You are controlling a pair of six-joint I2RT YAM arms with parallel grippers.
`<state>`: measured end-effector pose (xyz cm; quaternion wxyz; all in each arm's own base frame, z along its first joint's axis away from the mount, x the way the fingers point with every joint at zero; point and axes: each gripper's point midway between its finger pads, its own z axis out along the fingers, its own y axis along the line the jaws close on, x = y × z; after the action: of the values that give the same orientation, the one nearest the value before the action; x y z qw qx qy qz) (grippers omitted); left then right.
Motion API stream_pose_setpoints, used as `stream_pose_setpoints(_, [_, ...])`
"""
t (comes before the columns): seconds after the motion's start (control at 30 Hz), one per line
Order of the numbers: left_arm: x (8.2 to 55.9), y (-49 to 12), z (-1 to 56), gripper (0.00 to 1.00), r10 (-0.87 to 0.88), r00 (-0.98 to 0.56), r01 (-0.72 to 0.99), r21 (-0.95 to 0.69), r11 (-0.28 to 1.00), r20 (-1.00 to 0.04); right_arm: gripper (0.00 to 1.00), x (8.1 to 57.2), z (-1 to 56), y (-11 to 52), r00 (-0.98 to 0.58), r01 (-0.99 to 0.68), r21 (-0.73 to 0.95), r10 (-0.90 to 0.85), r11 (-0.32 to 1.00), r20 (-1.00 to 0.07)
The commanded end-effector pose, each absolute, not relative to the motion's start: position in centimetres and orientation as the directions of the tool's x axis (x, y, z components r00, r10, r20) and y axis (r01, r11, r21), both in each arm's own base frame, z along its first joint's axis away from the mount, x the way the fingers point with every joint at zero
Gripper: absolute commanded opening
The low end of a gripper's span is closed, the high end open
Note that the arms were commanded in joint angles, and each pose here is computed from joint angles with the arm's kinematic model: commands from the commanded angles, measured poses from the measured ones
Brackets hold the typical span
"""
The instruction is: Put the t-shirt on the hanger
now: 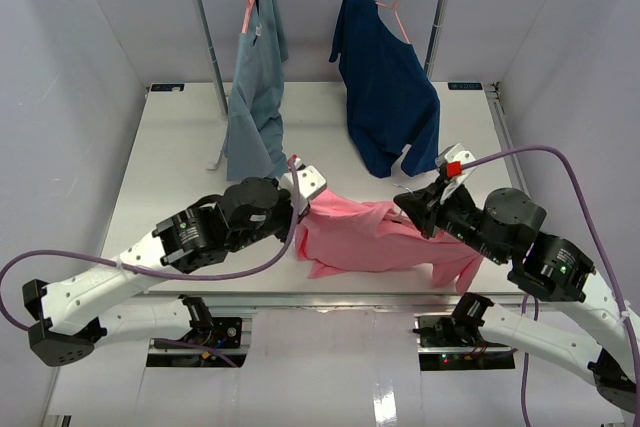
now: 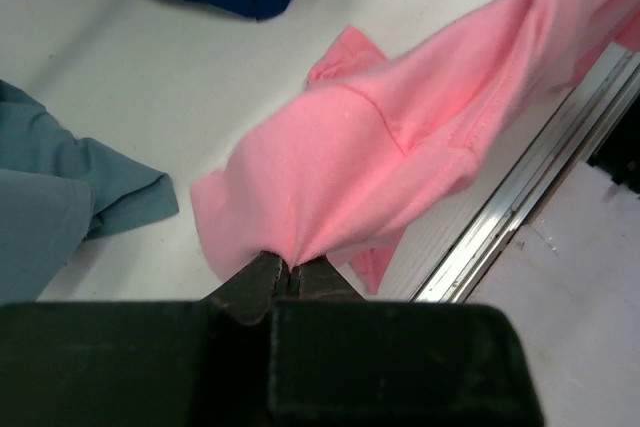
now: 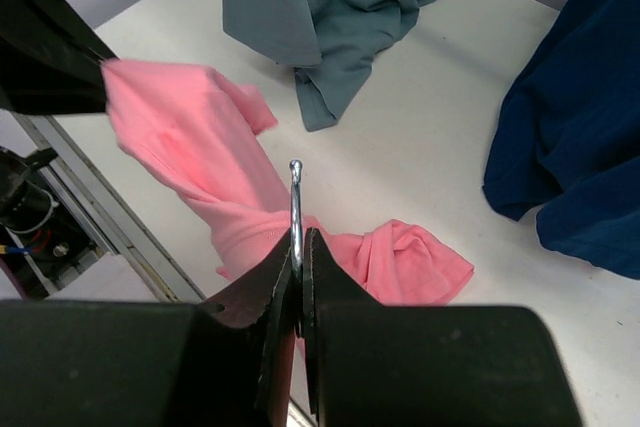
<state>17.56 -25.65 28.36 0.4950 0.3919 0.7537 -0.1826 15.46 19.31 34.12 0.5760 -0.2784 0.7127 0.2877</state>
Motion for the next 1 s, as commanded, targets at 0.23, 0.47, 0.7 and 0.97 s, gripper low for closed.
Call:
stream_pose_setpoints(0.23, [18.5,-23.0,32.5,0.0,0.367,-0.201,0.683,0.139,0.717,-0.908,0.08,13.8,35.9,18.8,-0.079,-0.796,0.01,-0.087,0.606,-0.993])
stream_pose_setpoints(0.47, [18.2,-22.5,33.0,0.0,0.353,-0.181,0.689,0.138,0.712,-0.918,0.08,13.4,38.9,16.5,-0.02,-0.761,0.014,-0.003,0.649,-1.0])
stream_pose_setpoints(0.7, [16.9,-21.8,35.8,0.57,0.277,-0.093,0.731,0.123,0.671,-0.956,0.08,14.8,39.8,16.9,-0.015,-0.724,0.025,0.022,0.689,-1.0])
stream_pose_setpoints(0.97, [16.5,-22.6,35.4,0.64,0.191,-0.142,0.734,0.026,0.679,-0.971,0.08,16.2,46.8,17.2,0.044,-0.685,0.038,0.093,0.728,-0.995])
